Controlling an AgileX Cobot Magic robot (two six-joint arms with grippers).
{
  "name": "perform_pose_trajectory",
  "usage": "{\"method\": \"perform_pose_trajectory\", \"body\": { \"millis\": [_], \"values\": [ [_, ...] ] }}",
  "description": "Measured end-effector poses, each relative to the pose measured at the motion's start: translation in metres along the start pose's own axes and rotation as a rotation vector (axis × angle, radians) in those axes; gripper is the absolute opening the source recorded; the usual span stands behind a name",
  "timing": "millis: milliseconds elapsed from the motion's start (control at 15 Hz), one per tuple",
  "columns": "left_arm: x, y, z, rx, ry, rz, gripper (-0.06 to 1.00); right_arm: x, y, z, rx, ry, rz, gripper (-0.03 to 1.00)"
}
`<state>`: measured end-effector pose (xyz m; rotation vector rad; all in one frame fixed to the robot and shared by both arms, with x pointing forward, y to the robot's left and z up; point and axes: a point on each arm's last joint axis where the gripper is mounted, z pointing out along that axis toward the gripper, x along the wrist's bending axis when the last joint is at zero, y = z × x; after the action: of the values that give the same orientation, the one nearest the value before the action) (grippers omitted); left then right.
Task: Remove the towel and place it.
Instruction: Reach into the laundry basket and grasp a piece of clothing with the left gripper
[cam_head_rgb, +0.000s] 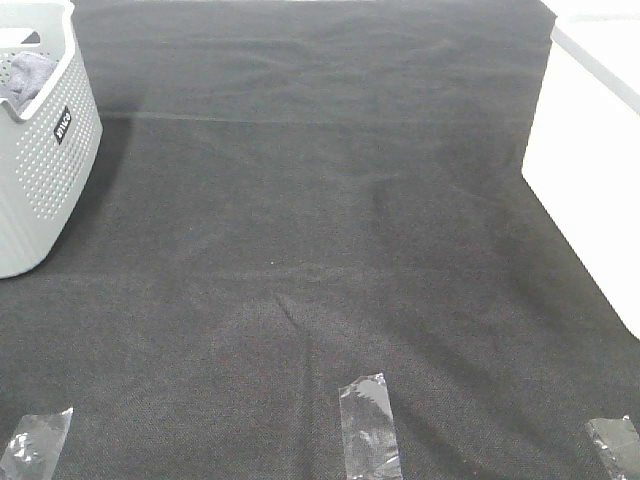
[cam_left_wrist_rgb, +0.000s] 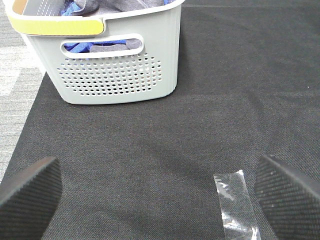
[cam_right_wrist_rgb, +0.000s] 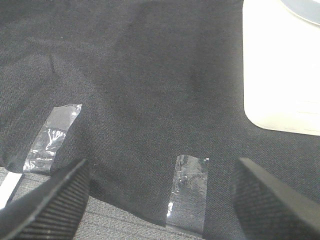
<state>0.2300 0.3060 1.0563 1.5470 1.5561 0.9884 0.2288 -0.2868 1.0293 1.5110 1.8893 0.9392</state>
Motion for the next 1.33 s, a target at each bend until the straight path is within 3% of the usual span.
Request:
{"method": "perform_pose_trajectory", "body": {
  "millis": [1333],
  "values": [
    [-0.0002,0.0004,0.0007,0.005,-0.002,0.0,0.99,0.0,0.0,0.0,0.0,0.0,0.0,0.77]
  ]
}}
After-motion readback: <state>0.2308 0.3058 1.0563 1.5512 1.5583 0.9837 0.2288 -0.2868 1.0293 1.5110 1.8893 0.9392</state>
